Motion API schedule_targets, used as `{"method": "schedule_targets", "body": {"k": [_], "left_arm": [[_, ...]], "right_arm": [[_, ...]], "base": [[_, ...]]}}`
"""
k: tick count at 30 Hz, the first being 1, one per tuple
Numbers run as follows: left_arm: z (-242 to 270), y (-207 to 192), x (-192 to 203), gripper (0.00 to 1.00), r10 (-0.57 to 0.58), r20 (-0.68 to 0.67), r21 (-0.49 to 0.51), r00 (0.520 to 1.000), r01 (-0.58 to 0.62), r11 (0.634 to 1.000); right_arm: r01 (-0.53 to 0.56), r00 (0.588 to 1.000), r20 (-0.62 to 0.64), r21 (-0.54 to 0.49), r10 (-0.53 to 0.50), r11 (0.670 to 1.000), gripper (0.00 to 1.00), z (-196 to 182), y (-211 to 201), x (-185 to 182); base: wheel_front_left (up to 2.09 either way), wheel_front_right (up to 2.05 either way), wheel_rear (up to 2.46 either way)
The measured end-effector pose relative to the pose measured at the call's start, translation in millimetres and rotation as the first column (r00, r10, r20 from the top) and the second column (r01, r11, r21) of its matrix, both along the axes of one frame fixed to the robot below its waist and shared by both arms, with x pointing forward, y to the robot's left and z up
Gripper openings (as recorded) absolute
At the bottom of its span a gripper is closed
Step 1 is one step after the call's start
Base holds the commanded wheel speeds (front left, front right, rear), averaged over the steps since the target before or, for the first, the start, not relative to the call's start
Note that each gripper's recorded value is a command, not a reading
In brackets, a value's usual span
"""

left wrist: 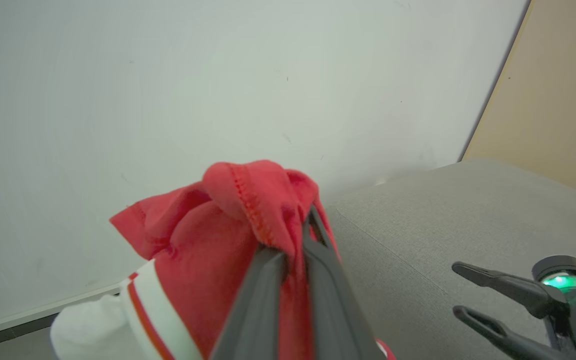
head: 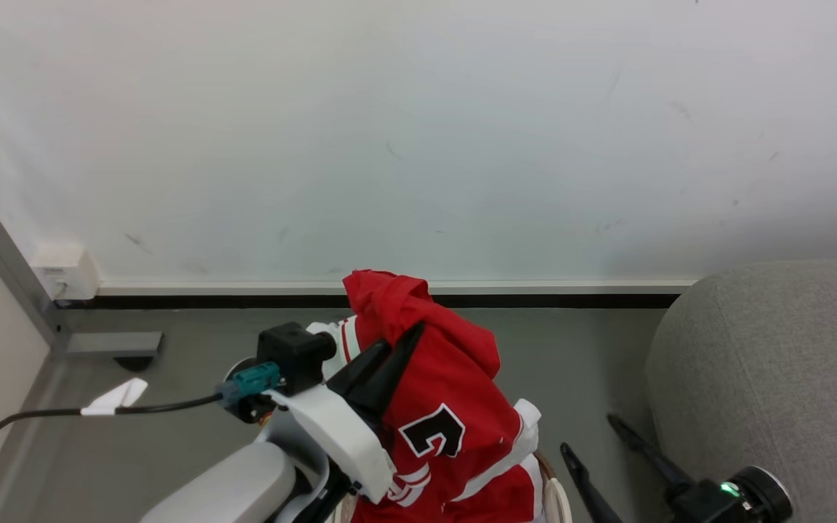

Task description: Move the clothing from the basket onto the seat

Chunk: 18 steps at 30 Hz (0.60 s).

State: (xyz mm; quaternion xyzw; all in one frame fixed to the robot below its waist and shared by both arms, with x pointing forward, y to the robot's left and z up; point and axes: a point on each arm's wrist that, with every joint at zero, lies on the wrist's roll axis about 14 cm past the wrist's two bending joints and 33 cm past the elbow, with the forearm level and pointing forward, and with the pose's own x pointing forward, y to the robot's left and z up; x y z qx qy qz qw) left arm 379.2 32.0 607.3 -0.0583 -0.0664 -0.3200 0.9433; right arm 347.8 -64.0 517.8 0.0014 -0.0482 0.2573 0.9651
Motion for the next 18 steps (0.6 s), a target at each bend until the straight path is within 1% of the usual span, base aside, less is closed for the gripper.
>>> {"method": "schedule_targets", "body": {"k": [2,5,9,12,16,18], "left_arm": [[0,-1,-1,0.0,-0.004,-0.003,0.0,1.0,0.004,1.0],[2,-4,-2,0.0,-0.012,0.003,0.0,1.0,0.012,1.0],[7,-9,-5,0.0,-0.027,0.012,-0.001,1.0,0.027,1.0],[8,-11,-7,0.0,-0.035,0.014,0.009,0.999,0.035,0.999],[10,-18,-10,0.0,-0.055,0.018,0.008,0.998,0.055,0.998],[10,-21,-12,0.0,-0.063,0.015,0.006,0.998,0.063,0.998]], "right_arm": [[-0.072,0.997,0.003,-0.03,0.072,0.997,1.0,0,17,0],[-0.161,0.987,0.011,-0.098,0.163,0.982,1.0,-1,37,0],[-0.258,0.965,-0.005,-0.192,0.262,0.947,1.0,-12,58,-5],[-0.3,0.952,-0.014,-0.222,0.305,0.928,1.0,-15,71,-7],[-0.3,0.95,0.021,-0.212,0.311,0.93,1.0,-1,84,2],[-0.295,0.951,0.032,-0.222,0.309,0.929,1.0,2,88,5]], "base": [[0.0,0.0,0.0],[0.0,0.0,0.0],[0.0,0.0,0.0],[0.0,0.0,0.0],[0.0,0.0,0.0],[0.0,0.0,0.0]]}}
